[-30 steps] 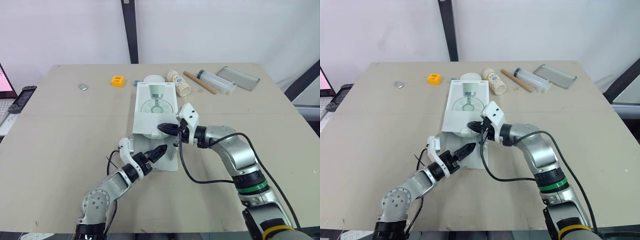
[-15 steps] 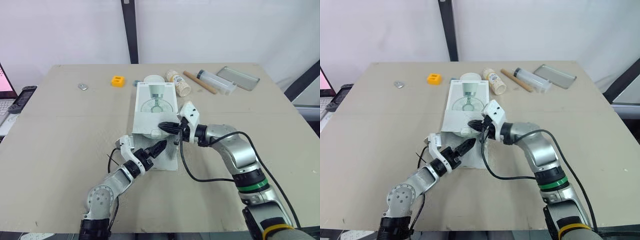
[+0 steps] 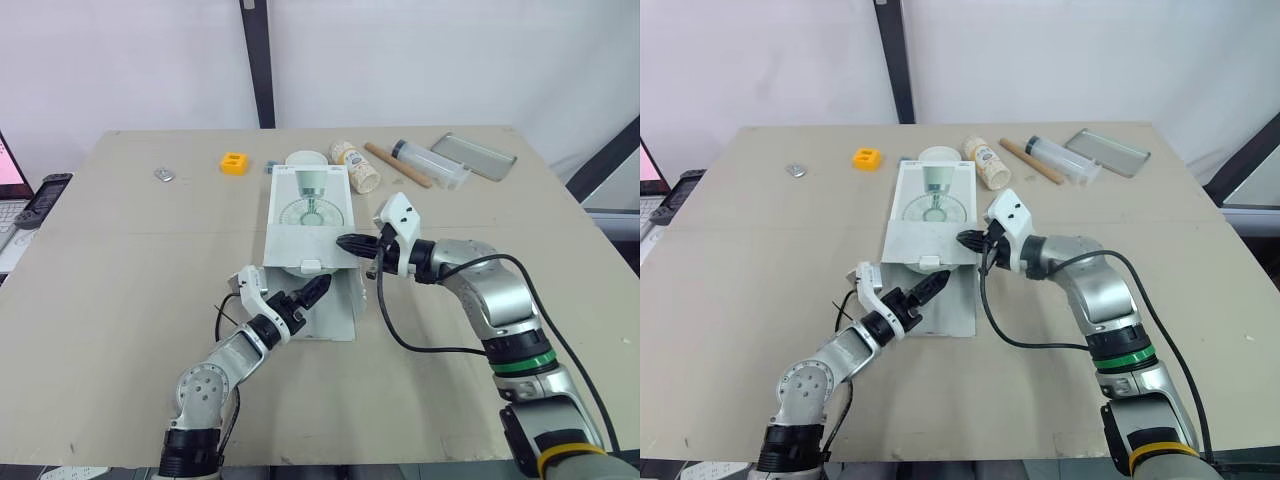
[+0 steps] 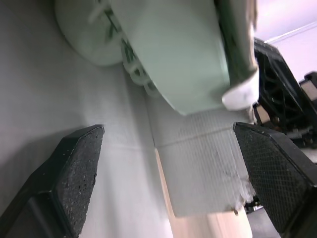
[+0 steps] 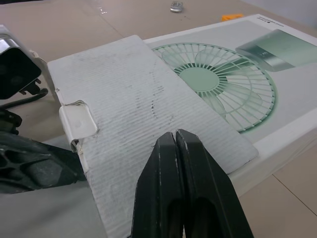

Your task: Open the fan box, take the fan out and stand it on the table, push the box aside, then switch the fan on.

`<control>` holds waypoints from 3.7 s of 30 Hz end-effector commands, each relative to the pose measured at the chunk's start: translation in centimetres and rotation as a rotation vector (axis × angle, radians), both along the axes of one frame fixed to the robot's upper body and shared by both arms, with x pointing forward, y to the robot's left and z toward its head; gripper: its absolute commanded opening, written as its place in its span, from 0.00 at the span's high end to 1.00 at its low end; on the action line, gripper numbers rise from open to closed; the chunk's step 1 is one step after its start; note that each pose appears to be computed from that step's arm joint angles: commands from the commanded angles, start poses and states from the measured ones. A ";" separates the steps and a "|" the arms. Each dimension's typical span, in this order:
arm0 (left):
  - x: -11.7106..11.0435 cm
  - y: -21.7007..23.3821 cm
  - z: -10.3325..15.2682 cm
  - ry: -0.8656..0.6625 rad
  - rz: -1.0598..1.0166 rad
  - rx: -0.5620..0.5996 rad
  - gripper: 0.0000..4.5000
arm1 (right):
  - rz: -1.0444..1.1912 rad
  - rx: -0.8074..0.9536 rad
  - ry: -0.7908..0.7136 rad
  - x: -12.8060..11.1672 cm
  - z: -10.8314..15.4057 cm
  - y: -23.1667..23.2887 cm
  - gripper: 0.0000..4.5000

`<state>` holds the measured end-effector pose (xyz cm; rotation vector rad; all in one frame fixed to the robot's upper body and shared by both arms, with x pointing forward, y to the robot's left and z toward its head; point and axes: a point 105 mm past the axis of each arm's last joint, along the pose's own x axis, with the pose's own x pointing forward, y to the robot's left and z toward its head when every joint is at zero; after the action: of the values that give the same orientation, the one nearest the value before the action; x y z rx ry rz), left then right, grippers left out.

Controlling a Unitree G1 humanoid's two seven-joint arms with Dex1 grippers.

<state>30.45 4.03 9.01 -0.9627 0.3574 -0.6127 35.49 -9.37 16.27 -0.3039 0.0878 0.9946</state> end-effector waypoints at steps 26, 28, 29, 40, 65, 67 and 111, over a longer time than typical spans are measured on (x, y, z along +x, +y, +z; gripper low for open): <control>1.1 1.8 -0.4 -0.004 0.144 -0.066 0.00 | 0.013 -0.027 0.003 -0.7 -1.0 0.0 1.00; 1.2 2.0 -0.1 -0.012 0.154 -0.076 0.00 | 0.013 -0.028 0.004 -0.7 -1.0 0.0 1.00; 1.3 2.1 0.0 -0.016 0.158 -0.081 0.00 | 0.014 -0.027 0.003 -0.7 -1.0 0.1 1.00; 1.3 2.1 1.3 -0.052 0.153 -0.149 0.00 | 0.022 -0.028 0.005 -0.8 -1.1 0.4 1.00; 0.0 1.5 0.4 0.023 0.039 -0.200 0.78 | 0.023 -0.021 0.001 -1.0 -1.2 0.8 1.00; -0.6 1.6 0.6 0.020 0.015 -0.205 0.78 | 0.026 -0.020 0.002 -1.0 -1.2 0.9 1.00; -9.1 4.2 0.2 0.158 -0.179 -0.155 0.17 | 0.052 -0.003 -0.001 -1.4 -1.9 1.8 1.00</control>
<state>21.69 8.07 8.78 -1.1378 0.5519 -0.7078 34.27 -7.49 15.52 -0.3134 0.0376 1.0456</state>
